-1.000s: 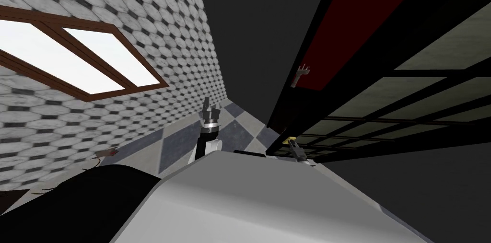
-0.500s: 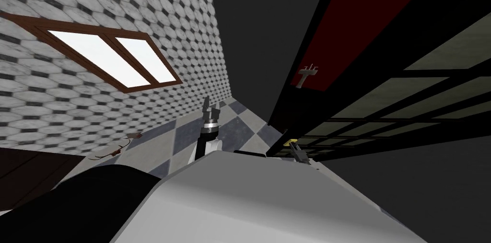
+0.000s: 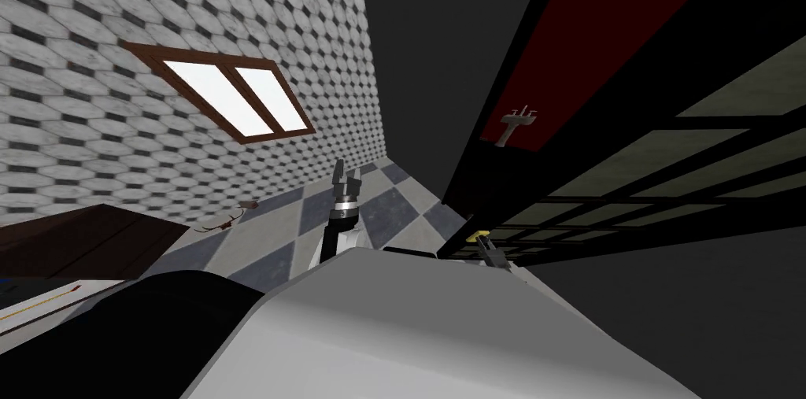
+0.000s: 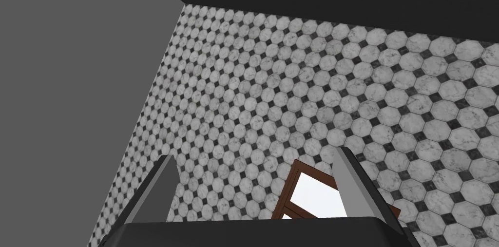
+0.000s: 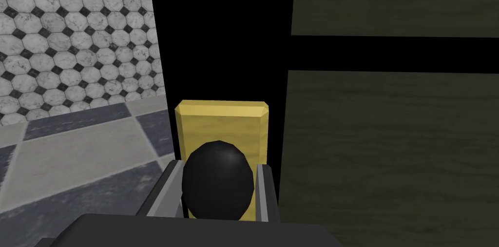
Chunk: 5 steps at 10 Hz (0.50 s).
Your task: Pull the door open
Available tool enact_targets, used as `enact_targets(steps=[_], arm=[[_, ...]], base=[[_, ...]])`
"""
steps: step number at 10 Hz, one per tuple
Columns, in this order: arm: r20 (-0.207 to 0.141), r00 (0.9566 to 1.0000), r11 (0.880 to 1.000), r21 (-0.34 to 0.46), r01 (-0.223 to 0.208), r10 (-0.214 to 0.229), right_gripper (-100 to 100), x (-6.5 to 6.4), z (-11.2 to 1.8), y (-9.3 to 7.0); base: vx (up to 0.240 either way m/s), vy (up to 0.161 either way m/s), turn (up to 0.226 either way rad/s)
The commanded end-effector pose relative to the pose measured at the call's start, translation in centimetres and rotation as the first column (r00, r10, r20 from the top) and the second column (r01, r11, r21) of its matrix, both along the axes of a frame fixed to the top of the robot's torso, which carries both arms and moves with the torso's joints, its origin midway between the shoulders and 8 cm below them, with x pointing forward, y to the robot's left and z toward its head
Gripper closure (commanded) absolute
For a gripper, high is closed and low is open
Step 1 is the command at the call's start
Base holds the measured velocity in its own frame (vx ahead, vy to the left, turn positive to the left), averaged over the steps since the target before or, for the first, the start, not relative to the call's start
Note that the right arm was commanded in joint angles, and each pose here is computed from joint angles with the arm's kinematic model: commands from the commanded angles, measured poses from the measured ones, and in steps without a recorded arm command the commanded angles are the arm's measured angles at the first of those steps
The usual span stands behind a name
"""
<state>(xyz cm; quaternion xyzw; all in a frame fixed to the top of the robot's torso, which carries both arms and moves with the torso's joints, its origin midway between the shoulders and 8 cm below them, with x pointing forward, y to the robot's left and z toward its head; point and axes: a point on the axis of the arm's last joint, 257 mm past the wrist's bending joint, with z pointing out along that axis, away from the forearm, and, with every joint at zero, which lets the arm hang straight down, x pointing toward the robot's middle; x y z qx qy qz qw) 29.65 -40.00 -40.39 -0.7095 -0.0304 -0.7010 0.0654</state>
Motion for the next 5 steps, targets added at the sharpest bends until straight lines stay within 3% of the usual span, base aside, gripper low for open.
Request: enact_targets(steps=[1, 5], arm=[[0.003, 1.0000, 1.000, 0.001, -0.007, 0.007, 100, -0.6, 0.1, -0.1], [0.007, 0.9998, 1.000, 0.001, -0.019, 0.019, 100, -1.8, 0.3, -0.3]], base=[[-0.197, -0.075, 0.182], [-0.209, -0.079, 0.162]])
